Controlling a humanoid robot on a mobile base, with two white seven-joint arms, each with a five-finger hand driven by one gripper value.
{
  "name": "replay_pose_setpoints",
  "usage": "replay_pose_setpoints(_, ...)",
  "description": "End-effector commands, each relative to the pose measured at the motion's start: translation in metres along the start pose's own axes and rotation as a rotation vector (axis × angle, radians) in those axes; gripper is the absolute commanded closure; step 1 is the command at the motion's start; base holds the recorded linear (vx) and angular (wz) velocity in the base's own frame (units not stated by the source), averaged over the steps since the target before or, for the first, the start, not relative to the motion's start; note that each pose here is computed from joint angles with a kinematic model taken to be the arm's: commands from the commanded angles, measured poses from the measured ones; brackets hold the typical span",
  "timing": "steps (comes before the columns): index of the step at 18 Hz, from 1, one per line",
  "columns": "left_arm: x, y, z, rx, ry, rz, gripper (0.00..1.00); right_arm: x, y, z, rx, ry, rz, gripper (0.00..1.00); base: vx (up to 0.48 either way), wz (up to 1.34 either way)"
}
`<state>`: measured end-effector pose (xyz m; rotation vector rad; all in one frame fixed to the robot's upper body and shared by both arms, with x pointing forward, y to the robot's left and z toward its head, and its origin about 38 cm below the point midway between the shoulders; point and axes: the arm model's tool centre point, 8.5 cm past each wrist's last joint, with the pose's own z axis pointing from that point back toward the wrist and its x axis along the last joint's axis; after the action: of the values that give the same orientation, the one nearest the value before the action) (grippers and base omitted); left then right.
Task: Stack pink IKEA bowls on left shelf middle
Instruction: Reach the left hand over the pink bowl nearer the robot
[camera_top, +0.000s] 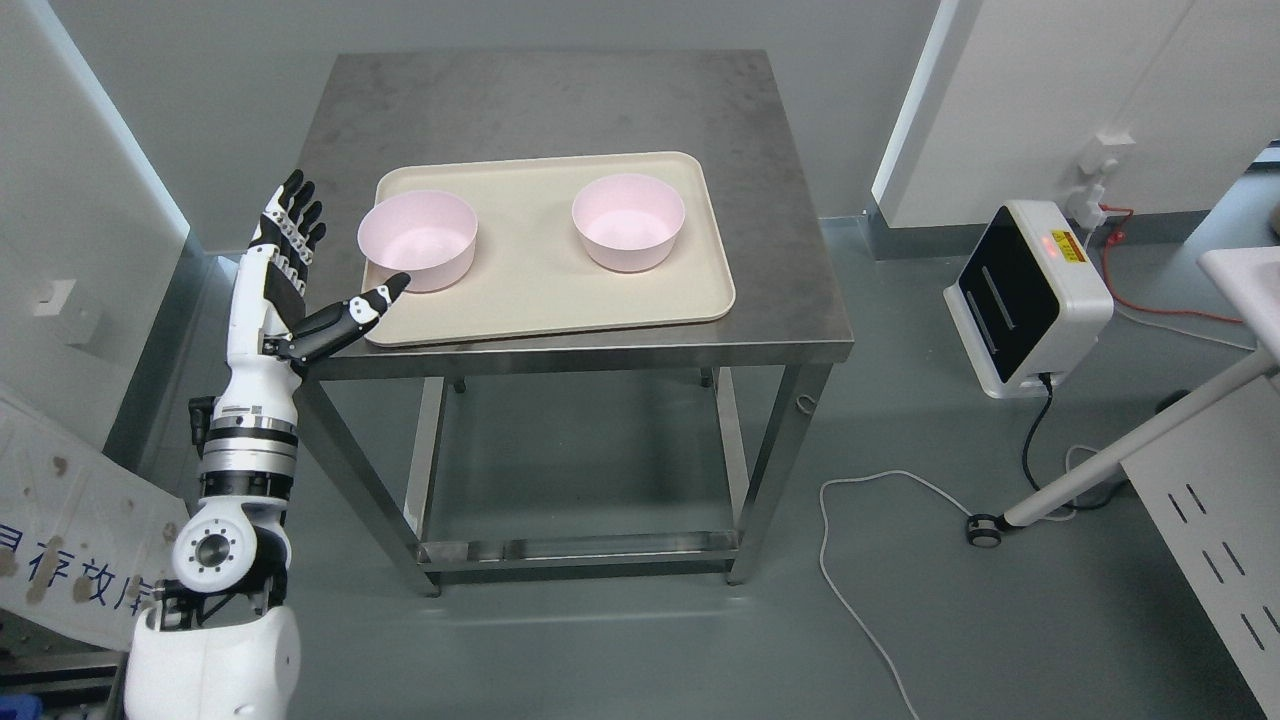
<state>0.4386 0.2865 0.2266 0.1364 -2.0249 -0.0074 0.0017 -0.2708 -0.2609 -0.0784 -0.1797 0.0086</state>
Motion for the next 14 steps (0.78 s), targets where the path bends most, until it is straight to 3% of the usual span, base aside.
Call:
replay_pose_setpoints(1, 0.005, -0.019, -0.010, -0.066, -0.011, -0.005, 0.00, 0.000, -0.012, 0.000, -0.023, 0.000, 0.003, 0.00, 0.000, 0.00)
replay_pose_setpoints(5, 0.014, -0.042, -0.063, -0.136, -0.028, -0.018, 0.00, 0.000, -0.012, 0.000, -0.023, 0.000, 0.003, 0.00, 0.000, 0.00)
replay_pose_setpoints(9, 0.009, -0.031, -0.131, -0.359, 0.070, -0.432, 0.01, 0.000, -0.012, 0.000, -0.023, 0.000, 0.003, 0.00, 0.000, 0.00)
replay_pose_setpoints(11, -0.008, -0.013, -0.154, -0.422, 0.196, -0.624, 0.02, 0.000, -0.012, 0.000, -0.023, 0.000, 0.003, 0.00, 0.000, 0.00)
replay_pose_setpoints(14, -0.022, 0.003, -0.167, -0.434, 0.295, -0.777, 0.02, 0.000, -0.012, 0.000, -0.023, 0.000, 0.003, 0.00, 0.000, 0.00)
